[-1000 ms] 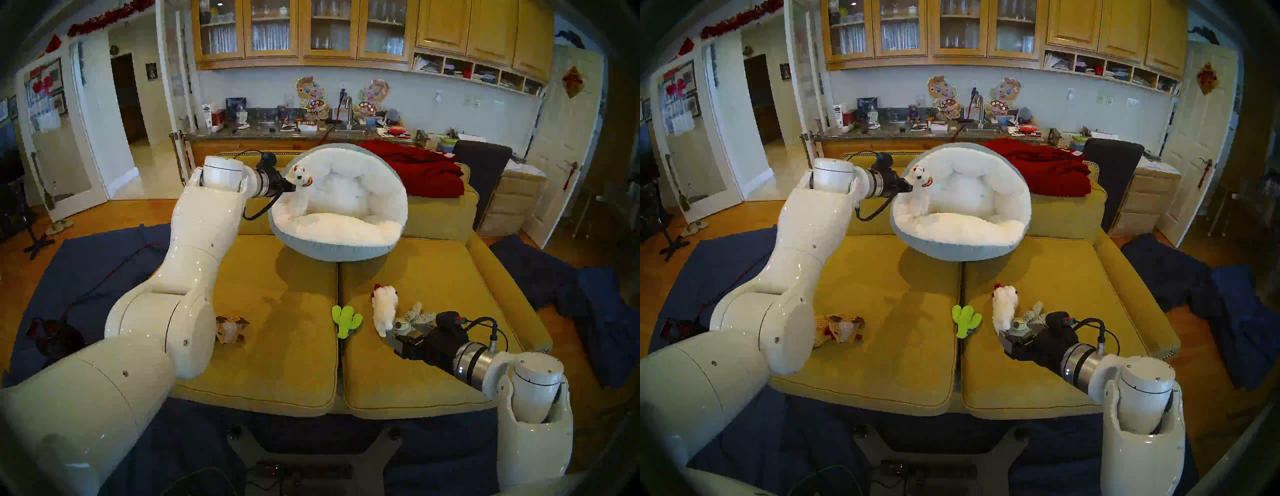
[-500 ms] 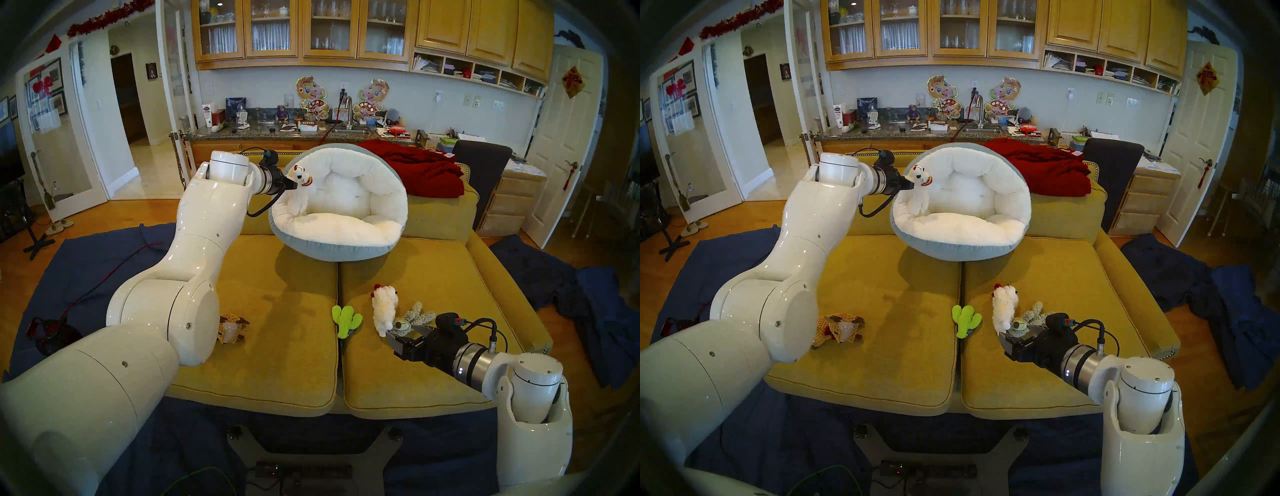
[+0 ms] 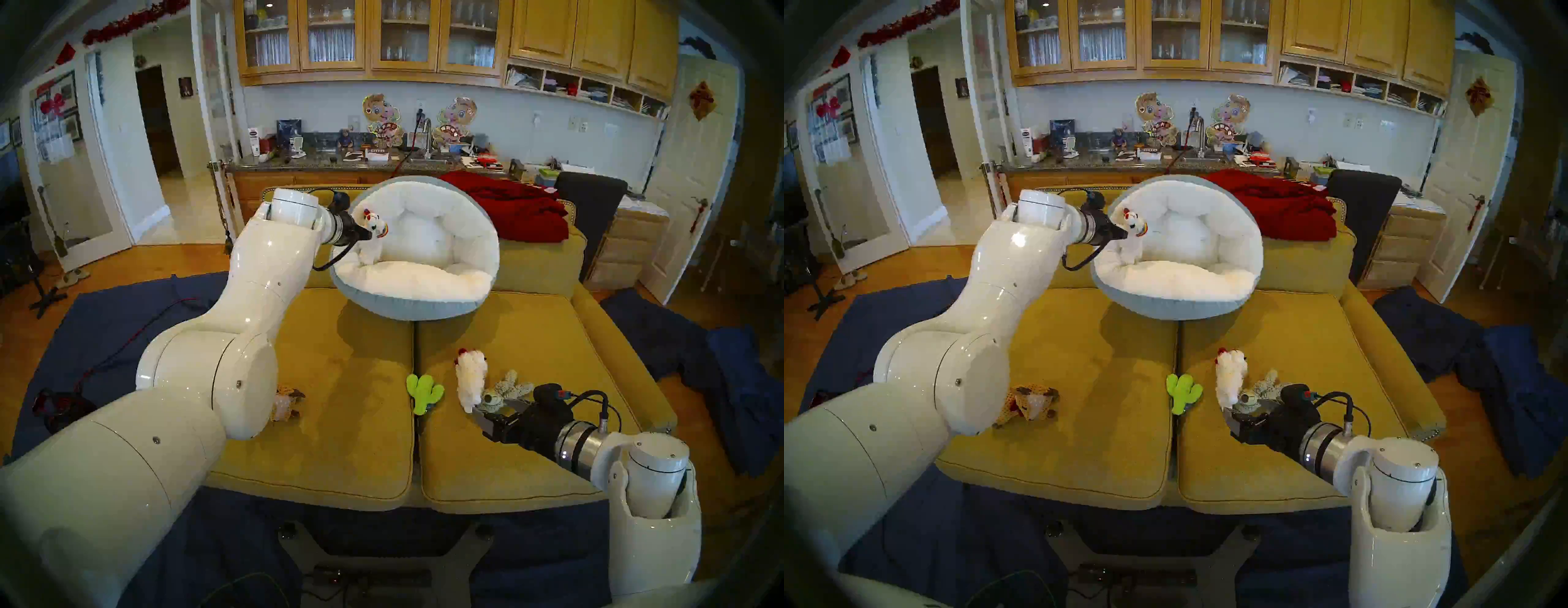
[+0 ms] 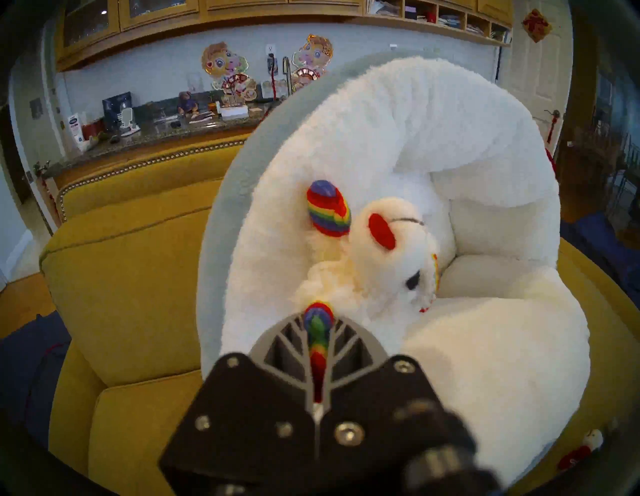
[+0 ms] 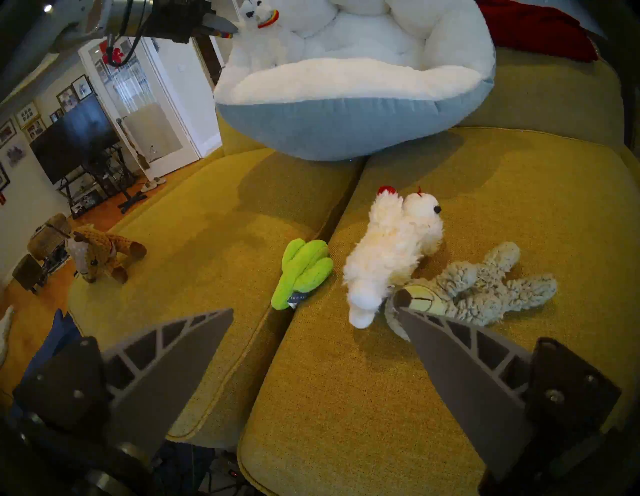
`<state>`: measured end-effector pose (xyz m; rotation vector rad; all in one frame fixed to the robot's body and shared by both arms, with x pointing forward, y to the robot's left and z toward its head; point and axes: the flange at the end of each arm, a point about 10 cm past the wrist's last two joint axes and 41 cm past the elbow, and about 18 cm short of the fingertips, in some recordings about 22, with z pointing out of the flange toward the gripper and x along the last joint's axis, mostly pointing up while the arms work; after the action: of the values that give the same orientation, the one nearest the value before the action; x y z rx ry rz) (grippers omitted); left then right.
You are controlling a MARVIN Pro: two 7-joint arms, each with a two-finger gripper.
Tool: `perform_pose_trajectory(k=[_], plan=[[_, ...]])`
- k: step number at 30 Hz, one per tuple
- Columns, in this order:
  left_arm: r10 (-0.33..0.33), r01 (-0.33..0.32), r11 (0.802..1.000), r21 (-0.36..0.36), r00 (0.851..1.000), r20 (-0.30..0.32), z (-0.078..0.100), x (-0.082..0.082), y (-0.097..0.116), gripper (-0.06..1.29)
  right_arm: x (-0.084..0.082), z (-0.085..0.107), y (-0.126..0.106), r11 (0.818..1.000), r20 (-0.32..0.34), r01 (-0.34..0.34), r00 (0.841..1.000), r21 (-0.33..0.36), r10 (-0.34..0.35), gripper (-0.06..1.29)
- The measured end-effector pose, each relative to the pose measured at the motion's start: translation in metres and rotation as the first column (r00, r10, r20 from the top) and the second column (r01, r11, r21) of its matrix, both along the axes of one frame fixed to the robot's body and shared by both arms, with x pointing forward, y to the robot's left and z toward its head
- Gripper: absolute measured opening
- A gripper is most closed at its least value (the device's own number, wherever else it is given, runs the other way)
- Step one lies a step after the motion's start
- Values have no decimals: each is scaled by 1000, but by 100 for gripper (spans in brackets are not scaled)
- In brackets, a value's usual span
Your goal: Put toys into dog bed
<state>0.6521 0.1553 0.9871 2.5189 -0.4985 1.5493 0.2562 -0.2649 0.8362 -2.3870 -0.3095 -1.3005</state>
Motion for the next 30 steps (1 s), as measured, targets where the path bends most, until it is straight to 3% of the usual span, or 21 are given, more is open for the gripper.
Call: perform_pose_trajectory(k=[8,10,13,15,16,30], plan=[[-2,2,1000,13,1000,-20,-3,2,-8,-2,0,1,0,1000,2,-3,1000,0,3,124],[-2,3,1000,15,1000,-20,-2,3,-10,7,0,1,0,1000,3,-4,1000,0,4,124],[-3,3,1000,17,1000,-17,2,4,-12,45,1,1,0,1000,4,-5,1000,0,5,124],[-3,4,1000,18,1000,-13,6,5,-14,109,1,1,0,1000,6,-6,1000,0,6,124],[-3,4,1000,18,1000,-12,7,6,-14,121,1,2,0,1000,6,-7,1000,0,7,124],[-29,30,999,-24,999,45,41,11,-18,123,3,8,1,1000,31,-17,999,-2,17,124]])
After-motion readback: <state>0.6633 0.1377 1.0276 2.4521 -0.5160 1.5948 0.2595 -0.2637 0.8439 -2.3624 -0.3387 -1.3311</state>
